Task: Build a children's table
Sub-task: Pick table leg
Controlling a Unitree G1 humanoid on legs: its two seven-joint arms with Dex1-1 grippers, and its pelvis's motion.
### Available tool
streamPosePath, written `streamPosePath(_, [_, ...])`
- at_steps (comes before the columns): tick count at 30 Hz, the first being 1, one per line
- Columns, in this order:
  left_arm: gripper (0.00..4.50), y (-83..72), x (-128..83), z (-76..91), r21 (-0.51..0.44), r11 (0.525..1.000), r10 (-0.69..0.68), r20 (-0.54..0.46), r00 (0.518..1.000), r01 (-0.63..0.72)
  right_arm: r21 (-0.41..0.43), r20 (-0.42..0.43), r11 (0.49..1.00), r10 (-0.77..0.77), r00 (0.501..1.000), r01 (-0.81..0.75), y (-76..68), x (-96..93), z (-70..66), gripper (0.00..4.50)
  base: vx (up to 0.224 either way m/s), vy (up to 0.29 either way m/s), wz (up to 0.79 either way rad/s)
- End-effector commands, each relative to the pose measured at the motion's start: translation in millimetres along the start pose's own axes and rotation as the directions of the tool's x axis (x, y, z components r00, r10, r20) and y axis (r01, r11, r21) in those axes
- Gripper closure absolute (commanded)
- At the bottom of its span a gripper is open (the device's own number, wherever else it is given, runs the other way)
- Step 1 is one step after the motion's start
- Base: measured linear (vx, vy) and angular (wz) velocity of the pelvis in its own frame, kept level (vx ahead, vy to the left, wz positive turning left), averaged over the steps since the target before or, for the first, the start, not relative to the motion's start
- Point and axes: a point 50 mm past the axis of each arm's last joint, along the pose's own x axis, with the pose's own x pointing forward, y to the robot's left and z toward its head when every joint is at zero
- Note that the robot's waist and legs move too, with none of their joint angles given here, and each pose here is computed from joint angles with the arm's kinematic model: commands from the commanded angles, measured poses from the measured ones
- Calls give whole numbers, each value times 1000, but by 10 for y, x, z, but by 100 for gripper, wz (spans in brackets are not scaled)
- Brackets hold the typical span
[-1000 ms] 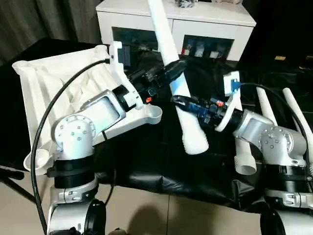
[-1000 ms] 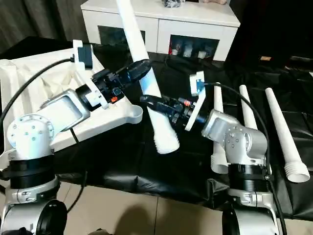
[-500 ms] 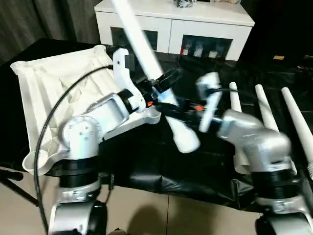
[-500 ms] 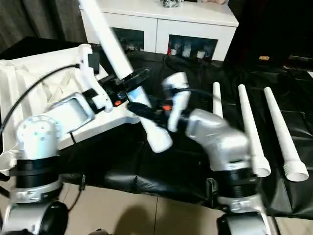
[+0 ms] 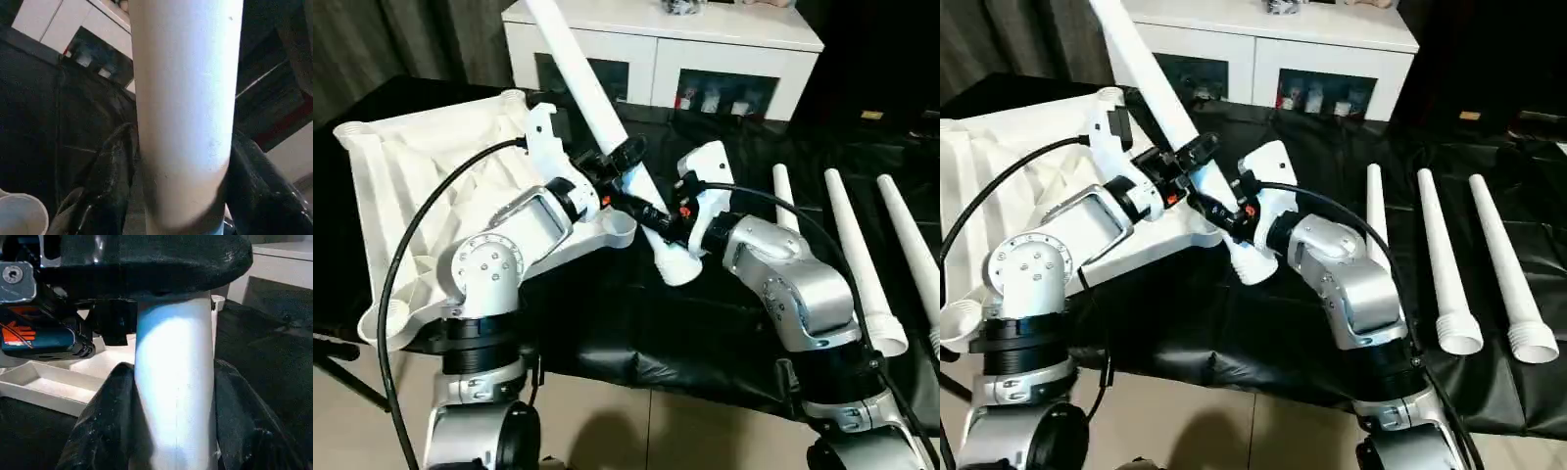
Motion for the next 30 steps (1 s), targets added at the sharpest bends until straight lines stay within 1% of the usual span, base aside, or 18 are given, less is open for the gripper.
streamPosePath(1, [215, 11, 22, 26, -2, 1000, 12, 3, 1000, -12, -31, 35, 999, 7, 999, -6, 12, 7, 74, 271, 0, 0, 0])
streamPosePath(5, [252, -12, 9, 17, 1, 1000, -29, -9, 1000, 29, -44, 27, 999, 26, 999, -25, 35, 4, 58, 271, 0, 0, 0])
streamPosePath(7, [256, -17, 2, 22, 12, 999, -37, -7, 999, 37, -64, 24, 998, 30, 999, -29, 42, -1, 56, 271, 0, 0, 0])
streamPosePath(8, [259, -23, -5, 35, 26, 998, -49, -3, 999, 49, -48, 29, 998, 37, 999, -36, 40, -9, 59, 271, 0, 0, 0])
streamPosePath(9, [262, -21, -8, 52, 47, 998, -51, 3, 999, 51, -23, 34, 999, 46, 998, -46, 32, -19, 61, 215, 0, 0, 0])
streamPosePath(12, [262, -28, -20, 79, 103, 991, -80, -5, 997, 80, 5, 39, 997, 72, 997, -72, 16, -50, 72, 201, 0, 0, 0])
streamPosePath(13, [264, -58, -54, 79, 164, 976, -140, -42, 989, 145, 31, 34, 993, 112, 993, -113, 3, -92, 84, 184, 0, 0, 0])
streamPosePath(14, [265, -76, -73, 71, 187, 966, -169, -64, 984, 178, 43, 31, 990, 133, 991, -134, -2, -115, 90, 170, 0, 0, 0])
streamPosePath(16, [265, -87, -85, 64, 200, 959, -187, -78, 979, 200, 50, 29, 988, 145, 989, -146, -6, -129, 93, 158, 0, 0, 0])
streamPosePath(17, [265, -117, -124, 66, 223, 941, -238, -106, 966, 256, 68, 4, 980, 187, 982, -187, -28, -187, 83, 152, 0, 0, 0])
streamPosePath(19, [265, -135, -155, 76, 237, 925, -275, -126, 953, 298, 80, -28, 971, 227, 974, -224, -45, -241, 65, 127, 0, 0, 0])
streamPosePath(22, [265, -171, -213, 119, 260, 885, -356, -156, 921, 386, 119, -109, 949, 305, 946, -293, -78, -371, 6, 107, 0, 0, 0])
streamPosePath(23, [265, -205, -248, 141, 271, 852, -412, -179, 893, 448, 147, -115, 936, 336, 935, -319, -97, -432, 6, 90, 0, 0, 0])
streamPosePath(24, [265, -214, -256, 146, 270, 845, -425, -182, 887, 461, 155, -114, 933, 343, 932, -324, -100, -442, 8, 90, 0, 0, 0])
streamPosePath(25, [265, -257, -292, 169, 266, 811, -484, -198, 853, 522, 188, -110, 918, 372, 922, -349, -114, -488, 18, 87, 0, 0, 0])
streamPosePath(26, [265, -272, -303, 177, 264, 799, -501, -202, 841, 540, 197, -110, 915, 378, 919, -353, -119, -498, 18, 87, 0, 0, 0])
streamPosePath(27, [265, -315, -335, 199, 247, 768, -554, -207, 807, 591, 216, -117, 906, 395, 911, -365, -132, -524, 13, 87, 0, 0, 0])
streamPosePath(30, [265, -380, -390, 229, 226, 712, -628, -217, 747, 664, 241, -128, 892, 421, 898, -384, -145, -555, 7, 87, 0, 0, 0])
